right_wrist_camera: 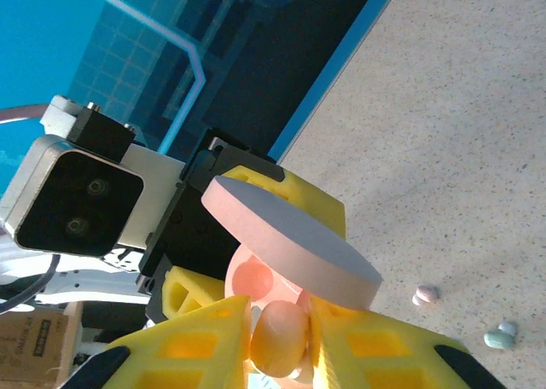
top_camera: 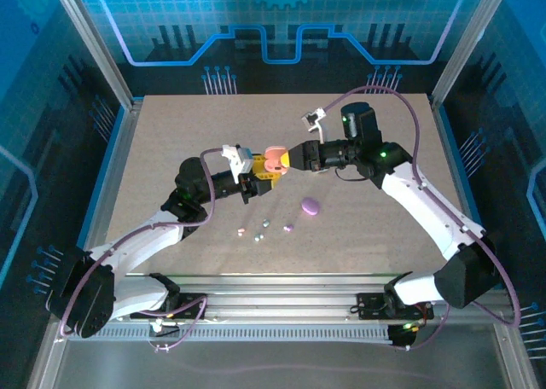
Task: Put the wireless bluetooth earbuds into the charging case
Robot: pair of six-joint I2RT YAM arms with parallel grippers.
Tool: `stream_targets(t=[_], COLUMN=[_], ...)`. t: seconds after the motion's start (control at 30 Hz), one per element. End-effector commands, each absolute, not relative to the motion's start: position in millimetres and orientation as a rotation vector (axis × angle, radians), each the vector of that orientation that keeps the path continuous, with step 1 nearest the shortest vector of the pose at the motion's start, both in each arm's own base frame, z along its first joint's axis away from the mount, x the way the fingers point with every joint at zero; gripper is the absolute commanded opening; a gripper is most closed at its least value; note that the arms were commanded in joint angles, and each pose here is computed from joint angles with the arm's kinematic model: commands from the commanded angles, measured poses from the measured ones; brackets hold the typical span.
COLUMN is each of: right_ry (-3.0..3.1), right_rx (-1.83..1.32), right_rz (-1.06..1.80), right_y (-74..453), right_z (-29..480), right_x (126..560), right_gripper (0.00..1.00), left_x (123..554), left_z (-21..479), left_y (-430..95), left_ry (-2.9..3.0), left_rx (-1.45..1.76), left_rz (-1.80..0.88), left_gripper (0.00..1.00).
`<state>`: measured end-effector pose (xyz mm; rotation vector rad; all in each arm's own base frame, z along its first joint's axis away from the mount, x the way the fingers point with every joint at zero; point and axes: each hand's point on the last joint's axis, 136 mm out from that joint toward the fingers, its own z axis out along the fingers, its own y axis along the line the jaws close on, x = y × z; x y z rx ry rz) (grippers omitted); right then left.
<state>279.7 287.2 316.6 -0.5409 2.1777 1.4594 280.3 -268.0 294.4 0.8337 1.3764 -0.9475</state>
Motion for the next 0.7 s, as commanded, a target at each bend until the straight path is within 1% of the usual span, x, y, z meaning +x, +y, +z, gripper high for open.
stream_targets(t=[0.0, 0.4, 0.53, 0.67], right_ry=[2.165, 2.178, 2.184, 2.185], right_rx=[-0.569, -0.596, -0.596, -0.601], right_rz=[1.369, 1.313, 1.305, 1.300], right_y=[287.6, 290.5, 290.7, 292.2], right_z=[319.0, 315.1, 314.5, 315.1], right_x=[282.9, 280.9, 280.9, 280.4], right_gripper=[0.26, 0.28, 0.30, 0.30], left_x=[268.6, 269.1, 269.1, 269.2], left_z=[320.0, 321.5, 322.0, 320.9], left_y=[-271.9, -271.9, -271.8, -272.0], left_ry=[1.264, 1.259, 1.258, 1.262], left_rx=[0.885, 0.877, 0.878, 0.879], left_rz=[-0.948, -0.951, -0.951, -0.951], left_gripper=[0.34, 0.34, 0.34, 0.34])
